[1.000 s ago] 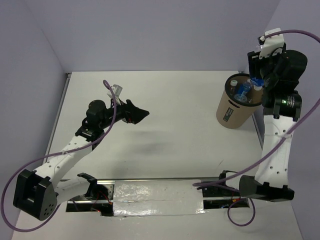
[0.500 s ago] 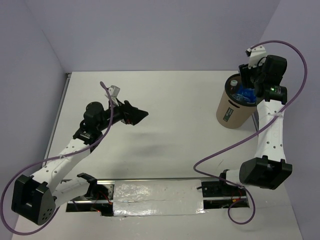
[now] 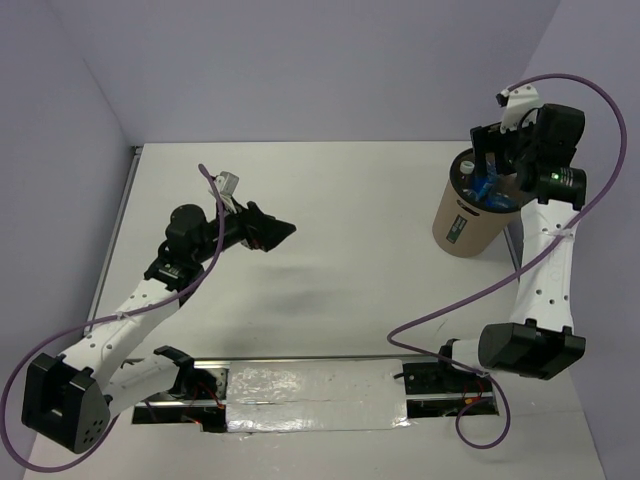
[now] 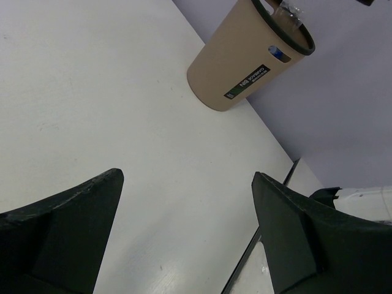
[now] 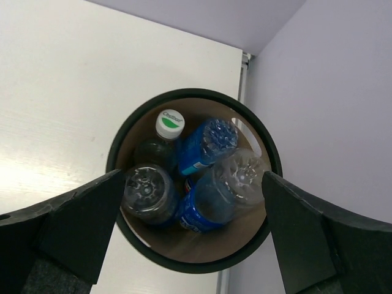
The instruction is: Put the plastic bottles in the bin
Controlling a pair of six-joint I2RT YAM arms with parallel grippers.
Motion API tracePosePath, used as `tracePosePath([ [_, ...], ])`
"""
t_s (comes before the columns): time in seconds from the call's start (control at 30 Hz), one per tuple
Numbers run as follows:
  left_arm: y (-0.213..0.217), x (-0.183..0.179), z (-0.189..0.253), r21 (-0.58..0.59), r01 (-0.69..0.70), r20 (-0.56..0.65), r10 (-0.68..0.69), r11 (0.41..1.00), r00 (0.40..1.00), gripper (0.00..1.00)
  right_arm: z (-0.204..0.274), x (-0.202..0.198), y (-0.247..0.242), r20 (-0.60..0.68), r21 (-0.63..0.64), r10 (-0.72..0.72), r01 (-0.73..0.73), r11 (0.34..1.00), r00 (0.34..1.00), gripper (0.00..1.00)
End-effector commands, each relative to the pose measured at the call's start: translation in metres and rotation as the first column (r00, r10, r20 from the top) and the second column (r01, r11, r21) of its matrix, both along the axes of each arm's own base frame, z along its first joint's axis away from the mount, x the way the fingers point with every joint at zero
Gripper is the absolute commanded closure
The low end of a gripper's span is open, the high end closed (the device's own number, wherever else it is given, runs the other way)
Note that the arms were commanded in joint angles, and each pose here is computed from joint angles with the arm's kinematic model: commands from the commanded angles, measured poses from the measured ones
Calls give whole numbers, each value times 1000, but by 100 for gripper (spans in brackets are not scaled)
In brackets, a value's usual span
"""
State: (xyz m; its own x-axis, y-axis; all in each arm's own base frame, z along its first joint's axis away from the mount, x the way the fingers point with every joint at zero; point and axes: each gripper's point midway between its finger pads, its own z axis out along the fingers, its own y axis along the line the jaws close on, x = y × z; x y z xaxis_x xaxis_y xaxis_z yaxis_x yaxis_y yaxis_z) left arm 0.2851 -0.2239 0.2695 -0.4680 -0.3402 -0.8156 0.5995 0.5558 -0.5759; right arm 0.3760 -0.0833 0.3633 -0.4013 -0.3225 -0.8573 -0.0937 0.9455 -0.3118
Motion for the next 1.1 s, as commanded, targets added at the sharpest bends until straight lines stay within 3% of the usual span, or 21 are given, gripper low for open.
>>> tracePosePath([
  [0.0,2,-4,16,-17,3,55,-2,1000,998,0,35,-19,16,64,56,28,-32,998,998,0],
  [0.2,5,-6,21,-3,-4,53,5,1000,999,1,49,-44,80,39,278,232,-234,932,972,0],
  [0.27,7,-4,30,1,-21,62,21,1000,998,1,47,-47,94,28,348,209,-206,915,977,0],
  [0.4,12,-3,41,14,-45,76,44,999,996,1,38,-60,122,4,317,188,-179,931,982,0],
  [0.7,22,-5,58,30,-93,101,89,995,991,1,-15,-88,169,-47,378,310,-270,885,950,0],
  [0.83,27,-8,53,36,-114,84,110,993,990,1,-10,-90,170,79,361,304,-312,879,949,0],
  [1.07,34,-10,46,36,-150,61,147,988,987,0,-21,-101,169,158,319,322,-357,878,934,0],
])
